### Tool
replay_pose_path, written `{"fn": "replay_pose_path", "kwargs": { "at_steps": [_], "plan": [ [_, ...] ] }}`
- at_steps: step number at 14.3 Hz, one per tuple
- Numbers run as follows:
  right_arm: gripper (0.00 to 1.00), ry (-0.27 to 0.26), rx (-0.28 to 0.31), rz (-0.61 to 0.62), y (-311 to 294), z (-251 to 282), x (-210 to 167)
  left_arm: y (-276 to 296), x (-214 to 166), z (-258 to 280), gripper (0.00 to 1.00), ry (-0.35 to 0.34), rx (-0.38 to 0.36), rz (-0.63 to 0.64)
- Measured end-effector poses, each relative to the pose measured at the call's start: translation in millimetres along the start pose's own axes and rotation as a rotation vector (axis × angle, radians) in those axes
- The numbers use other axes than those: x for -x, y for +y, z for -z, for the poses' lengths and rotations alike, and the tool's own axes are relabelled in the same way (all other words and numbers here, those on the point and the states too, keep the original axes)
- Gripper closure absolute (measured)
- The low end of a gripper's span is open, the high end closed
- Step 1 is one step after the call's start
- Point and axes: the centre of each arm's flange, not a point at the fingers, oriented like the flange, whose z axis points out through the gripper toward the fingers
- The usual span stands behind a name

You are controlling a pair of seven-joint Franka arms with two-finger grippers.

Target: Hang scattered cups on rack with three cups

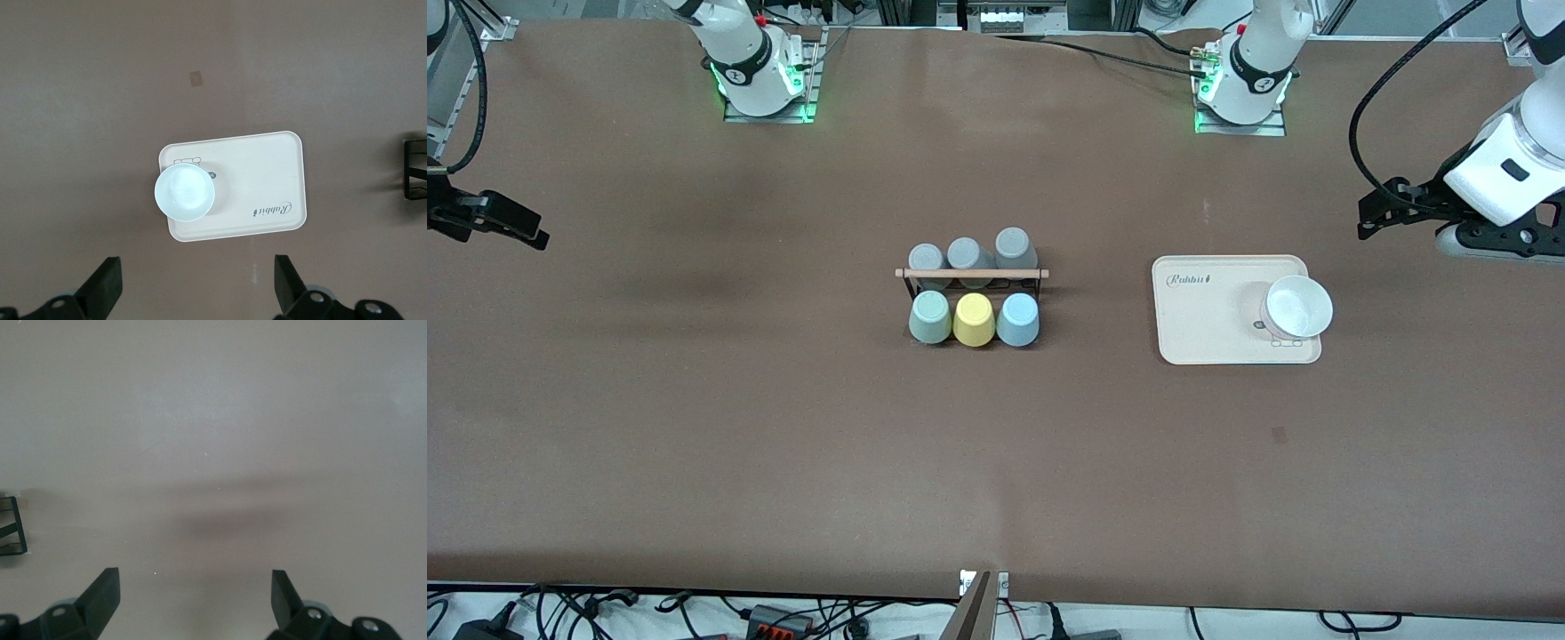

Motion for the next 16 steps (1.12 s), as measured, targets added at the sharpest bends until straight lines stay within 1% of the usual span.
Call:
{"fn": "replay_pose_path", "kwargs": {
  "at_steps": [16],
  "plan": [
    [0.0,-0.005,0.0,0.014,-3.7,-2.8,-1.3,0.0,-0.3,1.6,0.0,0.003,0.0,0.0]
  ]
}}
